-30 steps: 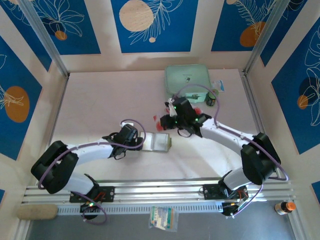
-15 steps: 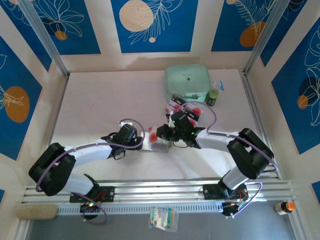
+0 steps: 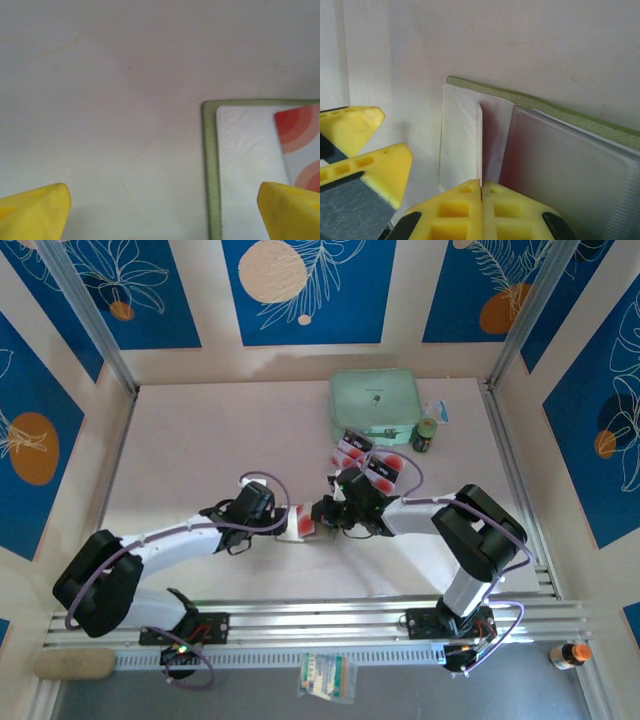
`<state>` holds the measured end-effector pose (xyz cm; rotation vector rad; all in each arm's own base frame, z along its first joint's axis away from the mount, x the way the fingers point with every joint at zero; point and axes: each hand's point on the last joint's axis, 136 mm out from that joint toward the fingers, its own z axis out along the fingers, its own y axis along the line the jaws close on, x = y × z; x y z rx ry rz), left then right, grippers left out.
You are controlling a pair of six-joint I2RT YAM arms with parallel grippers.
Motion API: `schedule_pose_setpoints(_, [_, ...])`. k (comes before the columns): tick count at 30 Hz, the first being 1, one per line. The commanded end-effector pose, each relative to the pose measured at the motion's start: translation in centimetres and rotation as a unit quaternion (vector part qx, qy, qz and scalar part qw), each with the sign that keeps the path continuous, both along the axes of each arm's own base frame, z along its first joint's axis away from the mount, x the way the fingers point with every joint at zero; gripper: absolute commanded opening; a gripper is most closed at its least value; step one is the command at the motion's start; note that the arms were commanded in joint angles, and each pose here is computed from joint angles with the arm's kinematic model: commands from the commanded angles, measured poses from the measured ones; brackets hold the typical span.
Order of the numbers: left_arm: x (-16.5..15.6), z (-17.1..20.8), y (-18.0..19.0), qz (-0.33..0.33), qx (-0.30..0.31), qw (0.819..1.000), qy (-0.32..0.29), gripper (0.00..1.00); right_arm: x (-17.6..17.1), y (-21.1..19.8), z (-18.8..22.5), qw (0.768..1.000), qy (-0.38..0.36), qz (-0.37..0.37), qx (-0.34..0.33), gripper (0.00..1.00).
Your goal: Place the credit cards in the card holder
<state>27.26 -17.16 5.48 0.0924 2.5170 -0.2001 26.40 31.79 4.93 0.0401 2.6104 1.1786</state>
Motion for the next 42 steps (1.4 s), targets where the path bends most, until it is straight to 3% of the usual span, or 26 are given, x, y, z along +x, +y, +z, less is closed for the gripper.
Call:
schedule_pose_setpoints(1, [0.6,0.6,-0.7,-0.018,0.004,1.000,0.001,0.96,0.3,0.6,0.4,1.000,-0.001,0.010,0.011,0.00])
schedule_pose_setpoints(17, [0.0,-3.0,-0.6,-0.033,0.035,0.998,0.044,0.96,0.6,-1.6,2.6,0.999,-0.031,-0.028,0.029,0.00])
schedule_pose_setpoints(42, [-1.3,-3.9,0.8,-0.009,0.052,0.997,0.061,0.95,1.5,-1.5,1.1,0.994,-0.060,-0.076,0.058,0.00])
